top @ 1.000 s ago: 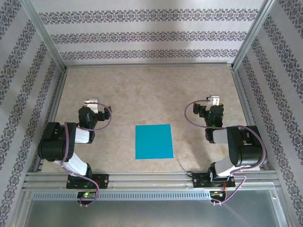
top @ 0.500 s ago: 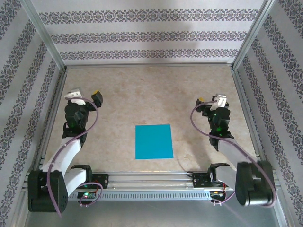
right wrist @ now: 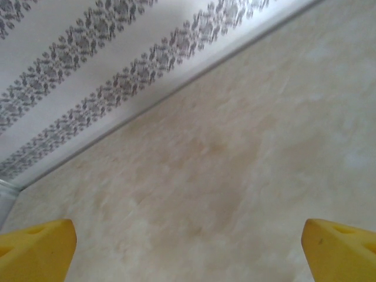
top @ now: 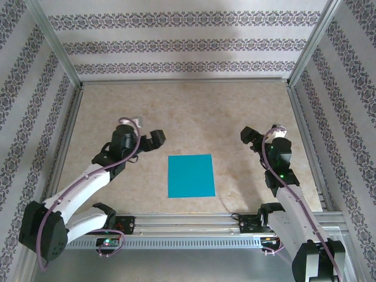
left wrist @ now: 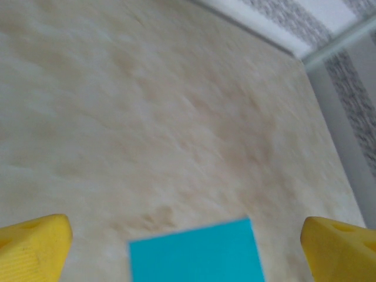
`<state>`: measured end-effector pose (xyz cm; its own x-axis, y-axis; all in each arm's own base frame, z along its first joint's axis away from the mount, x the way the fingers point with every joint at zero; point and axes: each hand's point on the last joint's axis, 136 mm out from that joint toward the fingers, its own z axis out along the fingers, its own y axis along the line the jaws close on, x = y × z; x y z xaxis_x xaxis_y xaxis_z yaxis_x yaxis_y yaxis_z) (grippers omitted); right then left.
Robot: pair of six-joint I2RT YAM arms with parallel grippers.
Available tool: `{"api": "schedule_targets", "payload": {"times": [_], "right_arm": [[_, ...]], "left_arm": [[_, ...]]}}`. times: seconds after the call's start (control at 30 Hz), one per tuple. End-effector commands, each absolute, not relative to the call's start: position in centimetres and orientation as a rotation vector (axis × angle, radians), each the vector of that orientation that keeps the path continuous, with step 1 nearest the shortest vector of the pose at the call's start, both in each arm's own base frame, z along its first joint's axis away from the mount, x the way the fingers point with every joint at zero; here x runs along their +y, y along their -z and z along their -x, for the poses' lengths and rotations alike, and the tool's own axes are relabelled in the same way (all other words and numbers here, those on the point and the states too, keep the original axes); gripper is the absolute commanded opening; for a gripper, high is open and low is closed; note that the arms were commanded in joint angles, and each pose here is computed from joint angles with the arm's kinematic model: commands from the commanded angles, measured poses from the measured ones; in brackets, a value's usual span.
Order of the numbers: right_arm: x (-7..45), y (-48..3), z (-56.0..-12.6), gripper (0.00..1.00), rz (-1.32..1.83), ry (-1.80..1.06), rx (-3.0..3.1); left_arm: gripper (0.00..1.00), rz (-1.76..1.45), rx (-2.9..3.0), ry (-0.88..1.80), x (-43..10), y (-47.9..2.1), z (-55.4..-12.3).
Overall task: Fold a paper plane with a square sheet of paper (fold left side to right side)
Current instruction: Move the square sheet of paper to the center of the table.
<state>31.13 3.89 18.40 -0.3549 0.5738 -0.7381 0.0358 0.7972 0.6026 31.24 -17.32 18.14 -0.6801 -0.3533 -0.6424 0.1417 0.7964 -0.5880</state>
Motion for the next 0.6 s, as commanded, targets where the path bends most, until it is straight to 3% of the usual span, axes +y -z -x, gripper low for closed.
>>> {"api": "schedule_targets", "payload": {"times": [0.0,0.3,0.57], "right_arm": [[6.3,-17.6,-30.7,0.98,-0.516,-0.793,1.962],[7.0,-16.3,-31.3,0.98,-0.532,-0.804,2.066],[6.6,-15.6,-31.0,0.98,-0.551,-0.765,2.102]], "left_arm": [[1.0,0.123,2.375,0.889,-21.3,-15.5,-28.3],[1.0,-0.145,2.633,0.999,-31.5,-11.5,-24.3],[1.0,-0.167,2.824,0.965,-34.3,-6.6,-23.6]]}}
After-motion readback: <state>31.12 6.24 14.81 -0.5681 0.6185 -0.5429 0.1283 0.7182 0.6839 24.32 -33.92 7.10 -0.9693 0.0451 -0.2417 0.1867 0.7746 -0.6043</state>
